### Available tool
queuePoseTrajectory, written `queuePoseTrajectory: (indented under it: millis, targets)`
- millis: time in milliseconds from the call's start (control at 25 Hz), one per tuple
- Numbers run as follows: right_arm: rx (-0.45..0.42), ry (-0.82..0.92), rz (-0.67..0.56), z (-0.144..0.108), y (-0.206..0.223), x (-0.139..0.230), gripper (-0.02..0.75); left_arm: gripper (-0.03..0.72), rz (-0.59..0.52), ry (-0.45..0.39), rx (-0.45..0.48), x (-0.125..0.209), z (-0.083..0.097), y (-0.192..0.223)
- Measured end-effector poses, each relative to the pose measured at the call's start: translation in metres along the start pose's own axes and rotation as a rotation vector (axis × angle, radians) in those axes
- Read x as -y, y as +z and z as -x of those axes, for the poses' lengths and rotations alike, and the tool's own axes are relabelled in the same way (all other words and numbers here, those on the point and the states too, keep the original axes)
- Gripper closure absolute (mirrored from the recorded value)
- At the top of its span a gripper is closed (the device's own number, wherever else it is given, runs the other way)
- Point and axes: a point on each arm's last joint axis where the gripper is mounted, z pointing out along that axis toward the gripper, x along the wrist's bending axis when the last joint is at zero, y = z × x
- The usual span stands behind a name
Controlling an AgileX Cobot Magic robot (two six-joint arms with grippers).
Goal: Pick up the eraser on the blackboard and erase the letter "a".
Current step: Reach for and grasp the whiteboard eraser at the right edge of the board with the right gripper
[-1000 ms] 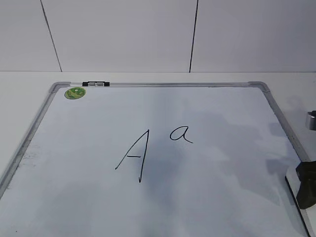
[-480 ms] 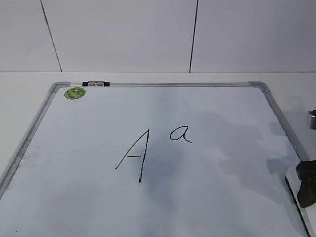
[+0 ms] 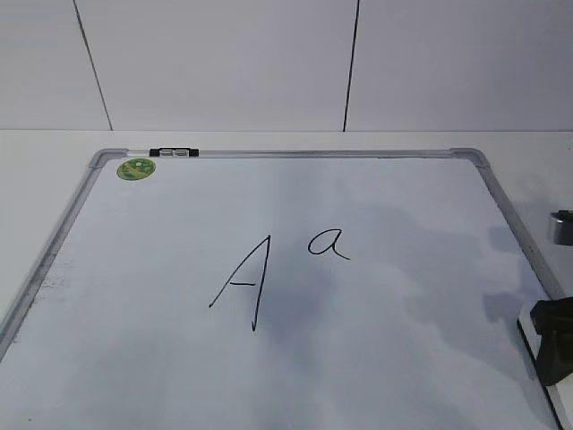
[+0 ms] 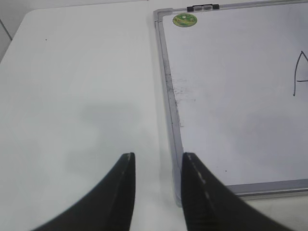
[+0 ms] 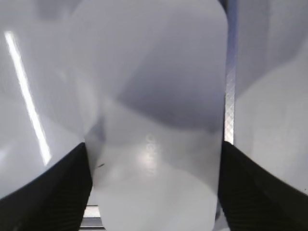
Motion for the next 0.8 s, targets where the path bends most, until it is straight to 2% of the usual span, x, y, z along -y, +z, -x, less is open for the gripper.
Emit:
queuePoseTrajectory:
  millis: [800]
  targets:
    - [0.02, -0.019, -0.023, 0.0009, 0.0066, -0.0019, 0.138, 0.443, 0.0, 0.0, 0.0, 0.0, 0.0, 0.0]
